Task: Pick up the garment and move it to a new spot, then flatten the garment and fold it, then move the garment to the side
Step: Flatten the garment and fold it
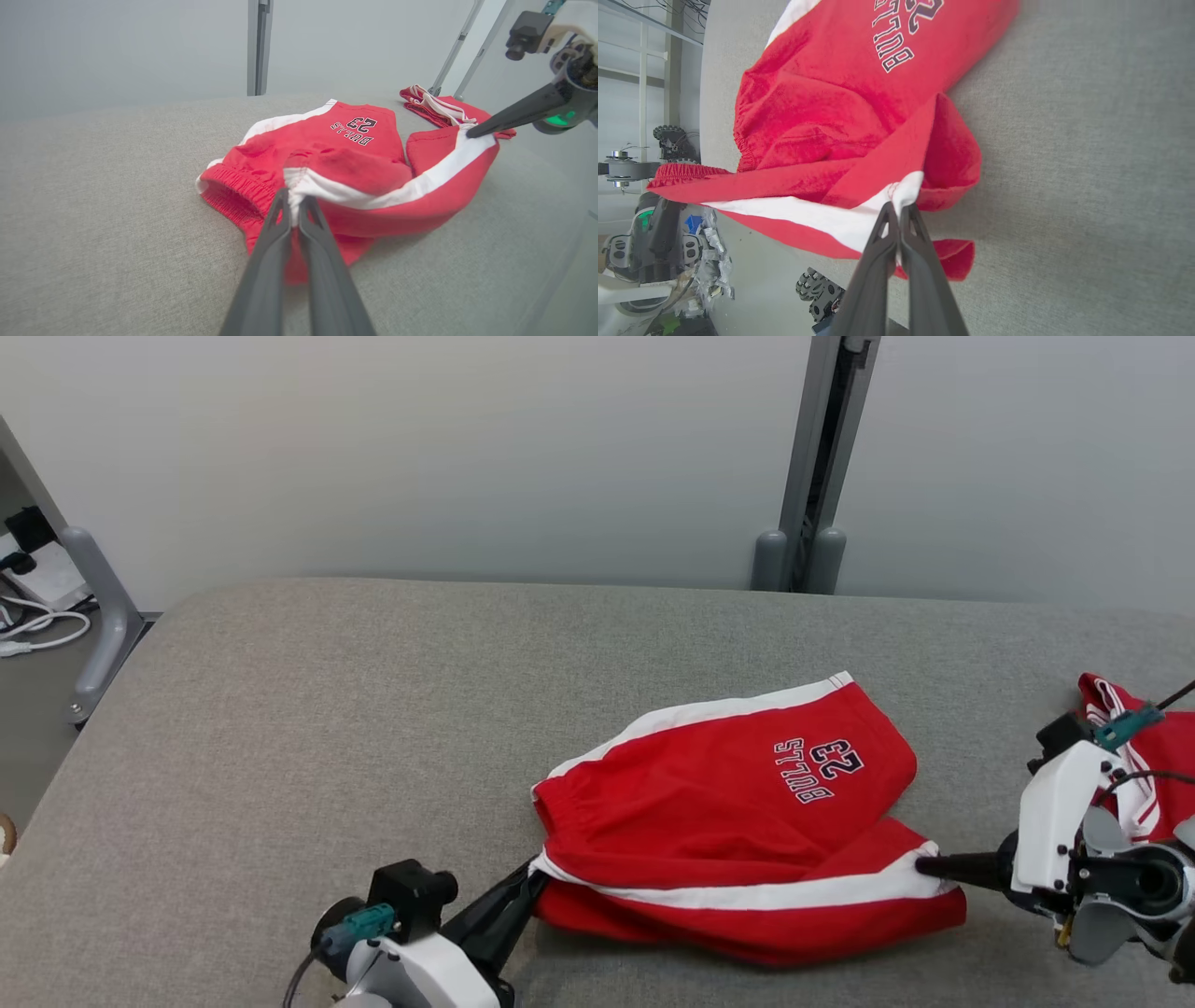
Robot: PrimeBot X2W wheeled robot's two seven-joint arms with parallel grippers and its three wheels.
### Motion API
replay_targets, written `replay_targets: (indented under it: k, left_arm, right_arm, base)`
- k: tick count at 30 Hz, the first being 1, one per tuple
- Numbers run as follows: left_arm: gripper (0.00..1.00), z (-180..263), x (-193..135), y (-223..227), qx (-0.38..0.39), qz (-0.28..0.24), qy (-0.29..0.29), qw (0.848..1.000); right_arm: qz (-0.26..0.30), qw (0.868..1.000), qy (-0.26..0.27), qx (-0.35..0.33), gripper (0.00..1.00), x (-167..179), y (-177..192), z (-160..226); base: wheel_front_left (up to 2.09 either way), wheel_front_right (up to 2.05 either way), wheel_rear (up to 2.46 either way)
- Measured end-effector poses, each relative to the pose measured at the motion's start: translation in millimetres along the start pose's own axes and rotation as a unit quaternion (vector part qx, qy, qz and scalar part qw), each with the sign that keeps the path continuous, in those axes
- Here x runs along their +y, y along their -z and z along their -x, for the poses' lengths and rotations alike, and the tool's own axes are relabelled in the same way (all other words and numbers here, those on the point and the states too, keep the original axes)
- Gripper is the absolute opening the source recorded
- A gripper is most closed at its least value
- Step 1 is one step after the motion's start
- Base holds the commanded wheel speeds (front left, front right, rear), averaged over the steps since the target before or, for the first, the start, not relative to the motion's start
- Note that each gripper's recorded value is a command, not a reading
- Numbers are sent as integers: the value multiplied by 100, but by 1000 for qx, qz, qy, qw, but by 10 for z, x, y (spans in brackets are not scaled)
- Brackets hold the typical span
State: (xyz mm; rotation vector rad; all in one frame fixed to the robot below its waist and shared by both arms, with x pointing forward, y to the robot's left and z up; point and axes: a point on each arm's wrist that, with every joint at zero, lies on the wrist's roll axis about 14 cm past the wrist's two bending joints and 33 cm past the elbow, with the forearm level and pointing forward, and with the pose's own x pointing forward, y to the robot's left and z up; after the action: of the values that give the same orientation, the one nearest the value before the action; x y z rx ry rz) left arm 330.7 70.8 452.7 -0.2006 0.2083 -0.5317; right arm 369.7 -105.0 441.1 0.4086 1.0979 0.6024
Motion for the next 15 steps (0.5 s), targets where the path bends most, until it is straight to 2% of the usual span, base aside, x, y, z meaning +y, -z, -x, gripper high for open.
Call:
replay_targets:
  k: [15]
  left_arm:
    - [0,-243,301,-297,-39,72,-41,996]
  right_arm:
    - [-20,997,-30,-75,0,212,-741,-186]
  base:
    - [0,0,0]
